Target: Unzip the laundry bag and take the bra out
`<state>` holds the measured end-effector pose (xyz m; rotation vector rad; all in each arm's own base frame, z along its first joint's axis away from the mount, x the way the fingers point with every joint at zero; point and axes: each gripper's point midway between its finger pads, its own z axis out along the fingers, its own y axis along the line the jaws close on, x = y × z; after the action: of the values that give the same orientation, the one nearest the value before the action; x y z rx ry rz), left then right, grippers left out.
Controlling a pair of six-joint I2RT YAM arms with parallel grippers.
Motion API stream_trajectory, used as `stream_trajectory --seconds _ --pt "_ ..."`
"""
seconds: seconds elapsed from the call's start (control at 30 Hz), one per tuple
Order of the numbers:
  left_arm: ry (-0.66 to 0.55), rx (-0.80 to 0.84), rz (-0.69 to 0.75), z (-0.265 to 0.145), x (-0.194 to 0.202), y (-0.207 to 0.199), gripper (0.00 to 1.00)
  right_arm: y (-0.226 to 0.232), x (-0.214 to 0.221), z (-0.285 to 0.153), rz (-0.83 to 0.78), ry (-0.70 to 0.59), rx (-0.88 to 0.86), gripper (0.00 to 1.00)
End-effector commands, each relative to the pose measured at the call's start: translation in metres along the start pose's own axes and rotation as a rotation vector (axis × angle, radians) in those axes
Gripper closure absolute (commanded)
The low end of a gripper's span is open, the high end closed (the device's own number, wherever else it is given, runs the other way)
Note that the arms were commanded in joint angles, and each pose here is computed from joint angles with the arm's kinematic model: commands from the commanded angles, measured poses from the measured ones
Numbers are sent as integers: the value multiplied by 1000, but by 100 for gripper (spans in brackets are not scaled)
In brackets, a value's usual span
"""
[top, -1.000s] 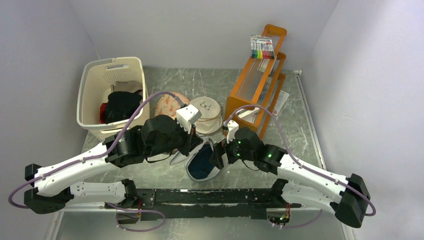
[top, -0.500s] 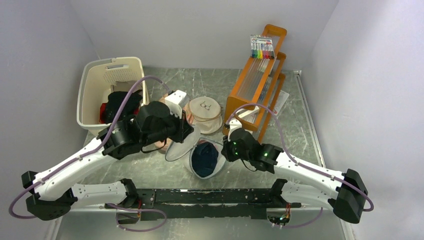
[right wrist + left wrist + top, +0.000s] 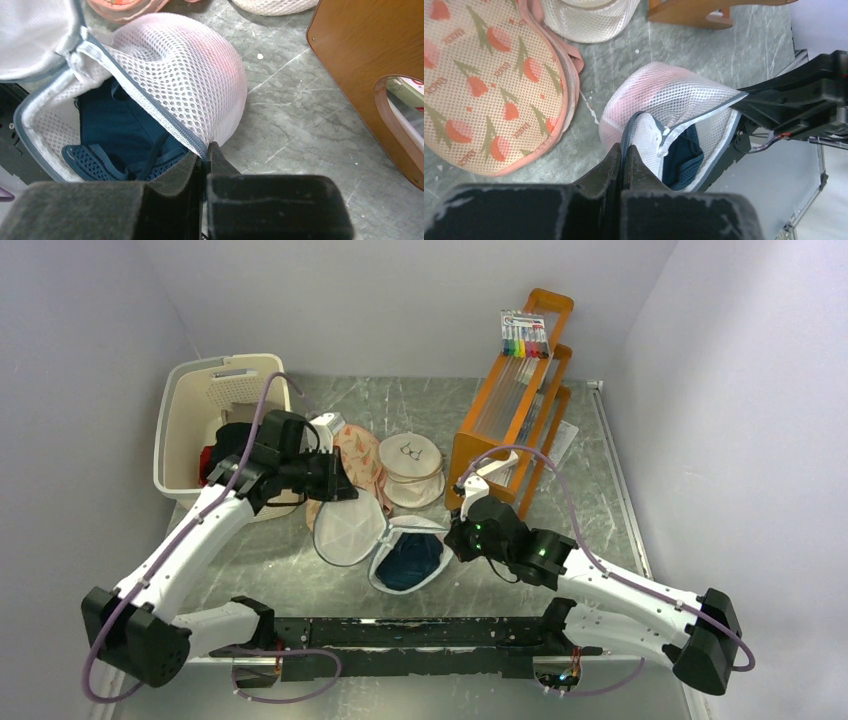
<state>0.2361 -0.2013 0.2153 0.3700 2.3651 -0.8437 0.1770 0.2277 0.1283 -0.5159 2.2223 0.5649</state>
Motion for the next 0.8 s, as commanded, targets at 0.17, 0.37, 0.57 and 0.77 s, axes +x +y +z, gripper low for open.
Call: stream_trajectory --seconds 0.17,0.37,0.57,0.77 --pt "40 -56 103 25 -5 33 79 8 -10 0 -43 -28 -53 100" --pt "35 -224 159 21 -23 59 35 8 -7 6 -48 -2 -44 100" --pt "-34 -180 196 -8 -23 39 24 9 -7 3 -57 -6 -54 100" --pt "-56 -35 159 -26 4 -4 22 7 -7 2 -63 -15 -54 100"
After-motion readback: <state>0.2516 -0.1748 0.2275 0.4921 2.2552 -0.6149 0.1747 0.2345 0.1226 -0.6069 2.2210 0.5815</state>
